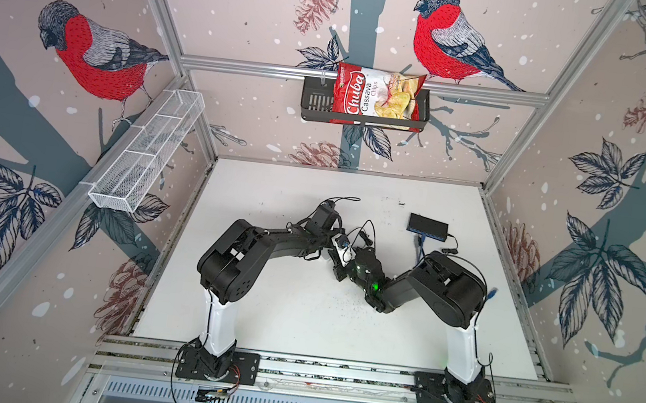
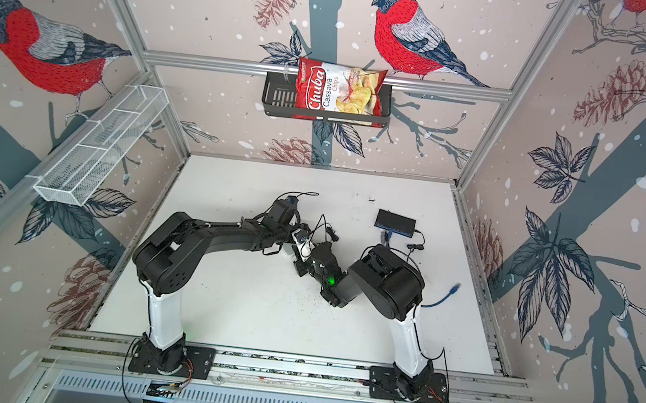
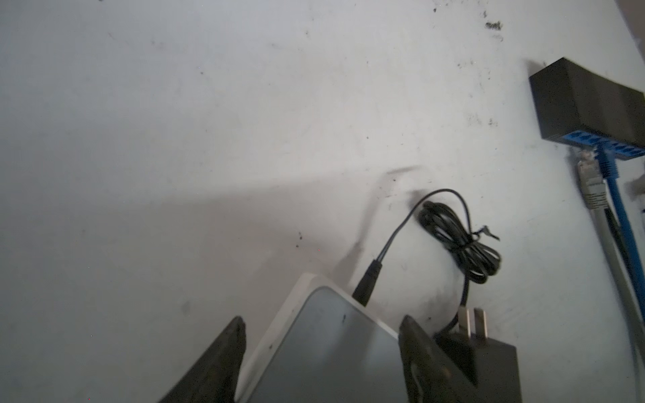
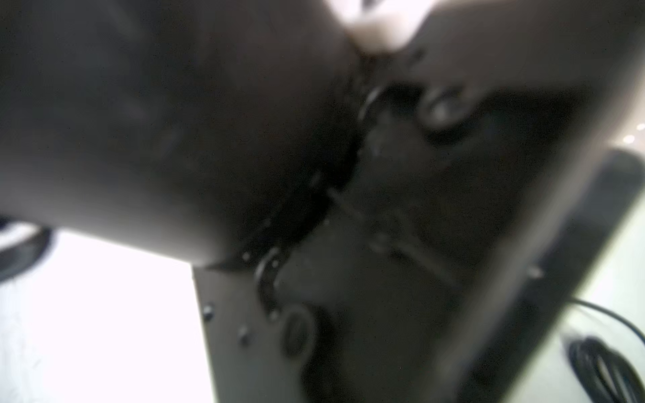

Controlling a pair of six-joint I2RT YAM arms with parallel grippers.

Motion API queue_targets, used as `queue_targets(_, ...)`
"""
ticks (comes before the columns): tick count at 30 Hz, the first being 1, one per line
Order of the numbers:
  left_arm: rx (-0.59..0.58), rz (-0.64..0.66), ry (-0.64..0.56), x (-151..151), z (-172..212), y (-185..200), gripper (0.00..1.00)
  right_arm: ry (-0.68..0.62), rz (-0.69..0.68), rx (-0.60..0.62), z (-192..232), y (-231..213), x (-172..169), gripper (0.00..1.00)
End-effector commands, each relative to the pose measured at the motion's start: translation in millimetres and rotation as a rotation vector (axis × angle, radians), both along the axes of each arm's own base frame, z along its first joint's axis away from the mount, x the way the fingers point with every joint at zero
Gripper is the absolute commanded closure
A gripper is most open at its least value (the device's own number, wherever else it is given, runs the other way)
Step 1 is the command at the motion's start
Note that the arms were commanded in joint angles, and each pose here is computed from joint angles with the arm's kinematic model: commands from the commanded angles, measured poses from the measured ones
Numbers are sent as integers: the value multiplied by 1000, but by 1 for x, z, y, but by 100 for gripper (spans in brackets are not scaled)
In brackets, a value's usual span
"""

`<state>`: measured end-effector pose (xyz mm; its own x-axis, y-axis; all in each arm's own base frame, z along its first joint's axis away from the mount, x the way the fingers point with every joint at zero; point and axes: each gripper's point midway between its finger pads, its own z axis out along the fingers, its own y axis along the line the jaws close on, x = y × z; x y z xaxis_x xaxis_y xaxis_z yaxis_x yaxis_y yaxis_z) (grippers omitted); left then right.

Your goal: Insert the plug into the switch port

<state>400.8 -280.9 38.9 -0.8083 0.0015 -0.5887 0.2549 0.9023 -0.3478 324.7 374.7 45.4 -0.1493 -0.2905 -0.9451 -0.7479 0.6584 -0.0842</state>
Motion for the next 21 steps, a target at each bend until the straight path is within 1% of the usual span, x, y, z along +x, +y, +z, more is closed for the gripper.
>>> queue_targets(1,19,-102,228,-50,-32,-1,31,-90,-10,107,37,5,7,75)
queue_targets(6,19,-84,219,-45,-29,6,31,-88,-17,99,36,2,8,73)
queue_targets(10,15,-53,198,-35,-22,14,31,-85,-16,96,35,0,7,72)
queue_targets(21,0,5,110,-3,11,30,27,-107,-19,92,44,-7,5,68)
